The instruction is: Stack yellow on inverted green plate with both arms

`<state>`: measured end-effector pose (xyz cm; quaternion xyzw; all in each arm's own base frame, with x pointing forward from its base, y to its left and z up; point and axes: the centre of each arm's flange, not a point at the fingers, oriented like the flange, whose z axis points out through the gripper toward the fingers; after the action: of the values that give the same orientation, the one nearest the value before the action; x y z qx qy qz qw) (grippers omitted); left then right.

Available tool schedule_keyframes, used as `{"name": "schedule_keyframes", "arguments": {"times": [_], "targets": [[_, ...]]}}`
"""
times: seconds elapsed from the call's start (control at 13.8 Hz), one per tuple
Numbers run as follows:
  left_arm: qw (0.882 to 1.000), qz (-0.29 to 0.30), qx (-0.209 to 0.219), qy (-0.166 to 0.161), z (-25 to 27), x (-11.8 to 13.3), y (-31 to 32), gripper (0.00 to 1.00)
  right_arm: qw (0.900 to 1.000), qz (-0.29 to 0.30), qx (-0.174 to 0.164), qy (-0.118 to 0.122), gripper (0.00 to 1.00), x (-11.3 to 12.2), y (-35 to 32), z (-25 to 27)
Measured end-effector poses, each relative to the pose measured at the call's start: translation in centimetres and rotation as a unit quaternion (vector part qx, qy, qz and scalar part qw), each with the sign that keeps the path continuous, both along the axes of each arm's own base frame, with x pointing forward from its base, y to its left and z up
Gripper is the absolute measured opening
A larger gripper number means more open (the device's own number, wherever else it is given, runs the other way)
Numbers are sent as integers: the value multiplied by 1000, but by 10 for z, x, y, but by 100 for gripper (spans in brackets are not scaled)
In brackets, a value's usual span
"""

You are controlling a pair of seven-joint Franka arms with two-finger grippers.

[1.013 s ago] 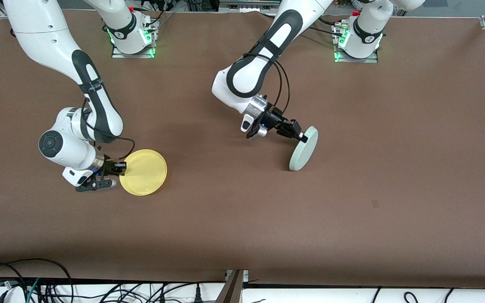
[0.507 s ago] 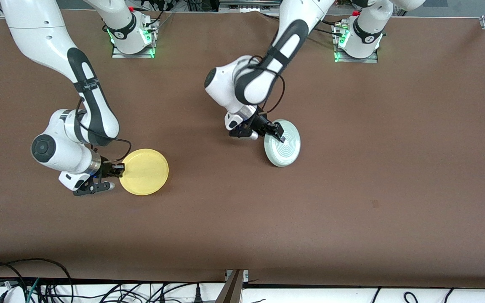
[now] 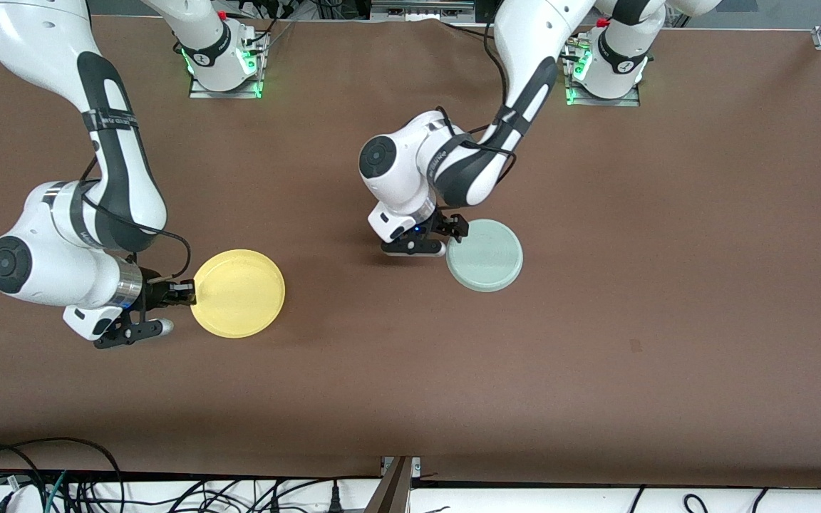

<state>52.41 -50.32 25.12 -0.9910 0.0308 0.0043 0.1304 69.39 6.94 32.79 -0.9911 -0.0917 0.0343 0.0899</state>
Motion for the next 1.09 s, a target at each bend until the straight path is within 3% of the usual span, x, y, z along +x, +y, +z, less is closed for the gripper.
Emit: {"name": "schedule_keyframes", "arguments": {"times": [0.22, 0.36, 0.58, 0.87, 1.09], "targets": [[998, 46, -31, -24, 55, 54, 49, 100, 999, -33, 8, 15, 2, -4, 31, -2], [998, 46, -32, -18, 113, 93, 120, 100, 998, -57, 4, 22, 2, -11, 83, -7], [999, 31, -33, 0, 193, 128, 239, 100, 993, -119, -2, 12, 2, -35, 194, -19], [996, 48, -75, 20, 262, 140, 373, 100, 977, -211, 10, -6, 2, -108, 360, -53], [993, 70, -82, 48, 305, 116, 431, 100, 970, -242, 28, -12, 2, -165, 439, -60]]}}
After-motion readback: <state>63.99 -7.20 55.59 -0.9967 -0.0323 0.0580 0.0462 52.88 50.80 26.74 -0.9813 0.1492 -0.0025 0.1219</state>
